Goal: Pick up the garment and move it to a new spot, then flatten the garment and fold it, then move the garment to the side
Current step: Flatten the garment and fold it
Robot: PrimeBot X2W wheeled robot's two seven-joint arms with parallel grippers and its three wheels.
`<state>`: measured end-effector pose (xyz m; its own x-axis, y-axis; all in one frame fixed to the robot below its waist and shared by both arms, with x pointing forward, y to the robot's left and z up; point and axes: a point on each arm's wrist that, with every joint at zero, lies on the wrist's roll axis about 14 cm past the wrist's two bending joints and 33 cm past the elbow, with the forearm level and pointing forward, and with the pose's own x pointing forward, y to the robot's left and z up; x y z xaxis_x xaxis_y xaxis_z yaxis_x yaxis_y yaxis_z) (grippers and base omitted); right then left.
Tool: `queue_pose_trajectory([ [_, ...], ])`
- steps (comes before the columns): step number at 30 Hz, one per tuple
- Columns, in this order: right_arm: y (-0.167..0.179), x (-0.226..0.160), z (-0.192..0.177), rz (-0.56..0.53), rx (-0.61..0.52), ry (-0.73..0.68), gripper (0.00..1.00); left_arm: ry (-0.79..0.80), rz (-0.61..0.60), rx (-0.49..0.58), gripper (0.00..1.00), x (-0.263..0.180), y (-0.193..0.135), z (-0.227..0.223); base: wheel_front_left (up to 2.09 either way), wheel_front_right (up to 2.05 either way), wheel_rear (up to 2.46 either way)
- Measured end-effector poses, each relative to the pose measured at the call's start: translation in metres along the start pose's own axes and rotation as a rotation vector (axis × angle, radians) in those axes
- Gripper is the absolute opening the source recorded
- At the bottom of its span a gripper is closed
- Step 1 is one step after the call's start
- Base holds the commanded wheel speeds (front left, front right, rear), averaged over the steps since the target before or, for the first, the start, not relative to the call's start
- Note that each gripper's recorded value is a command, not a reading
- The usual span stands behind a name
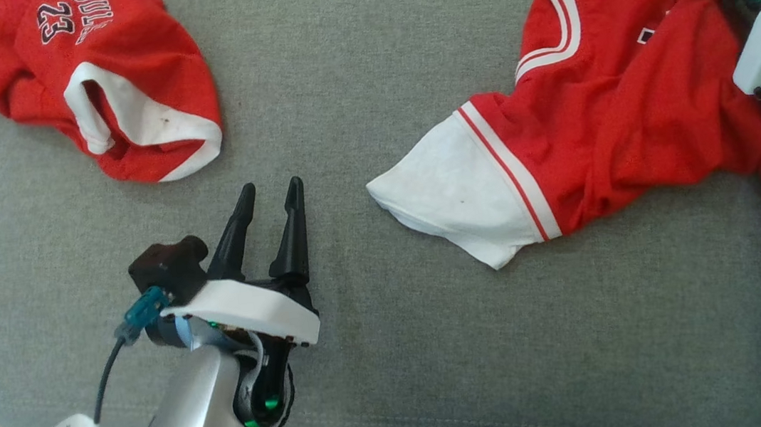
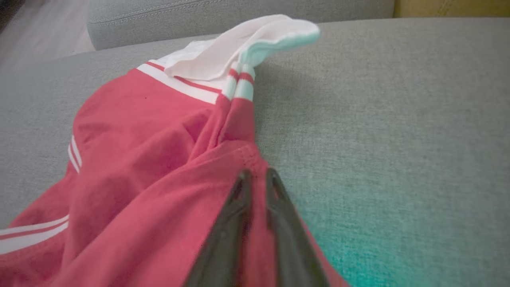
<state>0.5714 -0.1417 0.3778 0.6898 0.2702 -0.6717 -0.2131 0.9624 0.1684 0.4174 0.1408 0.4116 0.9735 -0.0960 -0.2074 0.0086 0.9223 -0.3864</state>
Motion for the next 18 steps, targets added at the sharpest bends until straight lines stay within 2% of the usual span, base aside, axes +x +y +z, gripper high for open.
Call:
queue_pose_trajectory([
  [8,0.002,-0.010,0.007,0.019,0.038,-0.035,0.00,-0.005,-0.015,0.000,1.00,0.000,-0.005,0.002,0.00,0.00,0.00],
  [18,0.008,-0.046,0.045,0.029,-0.059,-0.211,0.00,-0.046,-0.067,0.000,1.00,-0.001,-0.025,0.017,0.00,0.00,0.00],
])
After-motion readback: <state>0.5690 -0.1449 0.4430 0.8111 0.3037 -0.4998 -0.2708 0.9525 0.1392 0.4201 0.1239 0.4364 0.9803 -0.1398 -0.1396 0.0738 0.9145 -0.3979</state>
